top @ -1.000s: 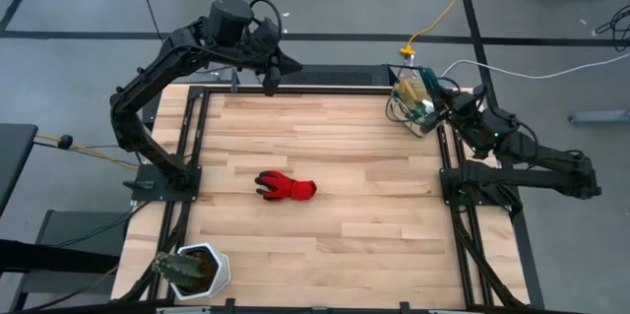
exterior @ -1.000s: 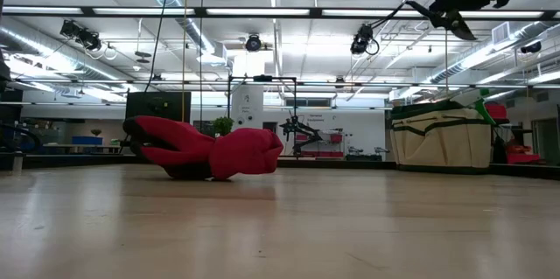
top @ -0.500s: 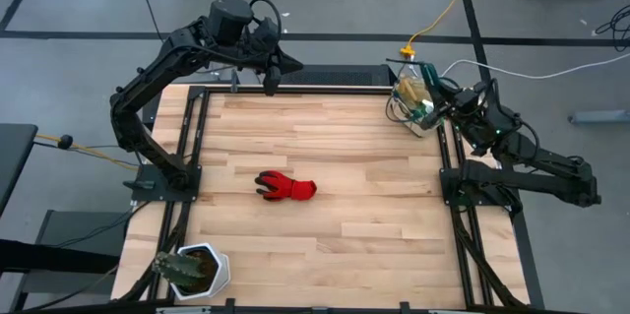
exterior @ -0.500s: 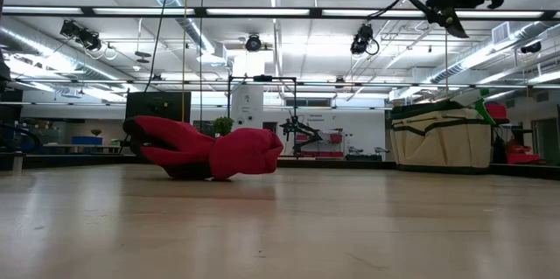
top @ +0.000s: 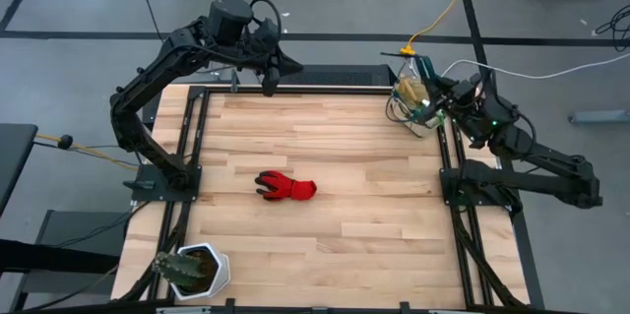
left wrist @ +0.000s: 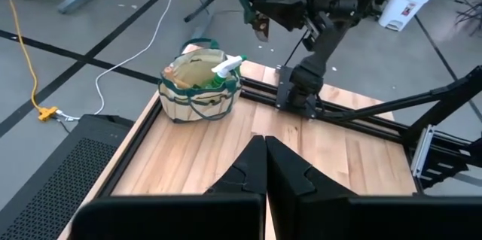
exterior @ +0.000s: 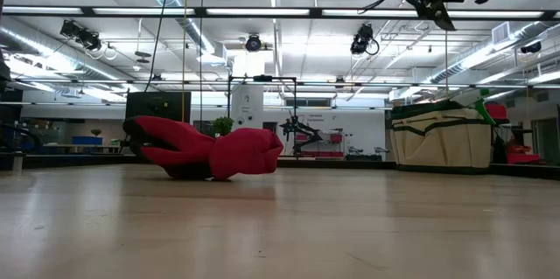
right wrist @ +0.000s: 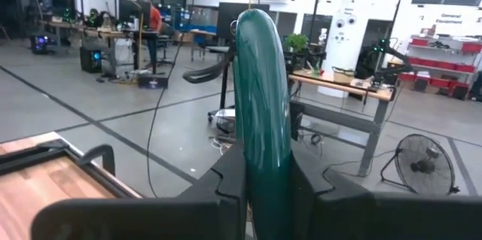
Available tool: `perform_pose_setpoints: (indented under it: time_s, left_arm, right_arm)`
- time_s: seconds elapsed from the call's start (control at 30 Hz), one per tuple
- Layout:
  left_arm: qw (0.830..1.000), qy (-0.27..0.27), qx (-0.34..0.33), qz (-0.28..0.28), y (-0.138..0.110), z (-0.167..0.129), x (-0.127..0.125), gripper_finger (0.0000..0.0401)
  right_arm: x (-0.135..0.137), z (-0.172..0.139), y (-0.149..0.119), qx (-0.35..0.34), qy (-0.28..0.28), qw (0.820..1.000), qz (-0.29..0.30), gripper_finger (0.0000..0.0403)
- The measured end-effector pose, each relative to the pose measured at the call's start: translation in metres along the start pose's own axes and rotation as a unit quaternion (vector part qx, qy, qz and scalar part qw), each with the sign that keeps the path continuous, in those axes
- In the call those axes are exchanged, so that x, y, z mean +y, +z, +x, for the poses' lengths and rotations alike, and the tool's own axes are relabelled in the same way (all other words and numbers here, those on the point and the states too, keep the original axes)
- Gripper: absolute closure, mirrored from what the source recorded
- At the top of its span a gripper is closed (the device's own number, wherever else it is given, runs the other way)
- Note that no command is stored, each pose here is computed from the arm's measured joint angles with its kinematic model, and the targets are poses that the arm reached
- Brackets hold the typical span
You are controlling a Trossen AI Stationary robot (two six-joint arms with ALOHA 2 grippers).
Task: Pick & Place Garden tools in Gardening bag
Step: Put the green shear scissors into the gardening bag
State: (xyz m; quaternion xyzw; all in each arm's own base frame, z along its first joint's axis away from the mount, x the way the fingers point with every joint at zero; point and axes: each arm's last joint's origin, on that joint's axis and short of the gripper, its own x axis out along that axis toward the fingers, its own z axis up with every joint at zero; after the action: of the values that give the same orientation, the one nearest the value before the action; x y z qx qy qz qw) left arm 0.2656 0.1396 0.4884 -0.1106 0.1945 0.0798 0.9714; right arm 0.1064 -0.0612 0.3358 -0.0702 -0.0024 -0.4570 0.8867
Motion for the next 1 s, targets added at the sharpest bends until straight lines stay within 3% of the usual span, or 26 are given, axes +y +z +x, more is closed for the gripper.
perform_pose_setpoints:
  time_s: [0.67, 1.0]
  left_arm:
    - [1.000, -0.001, -0.001, 0.004, 0.000, 0.000, 0.000, 0.0400]
    - [1.000, -0.001, 0.000, 0.004, 0.000, 0.000, 0.000, 0.0400]
  right_arm:
    - [-0.019, 0.036, -0.013, 0.028, -0.002, 0.999, 0.026, 0.0350]
    - [-0.025, 0.057, -0.029, 0.077, -0.037, 0.996, 0.019, 0.0350]
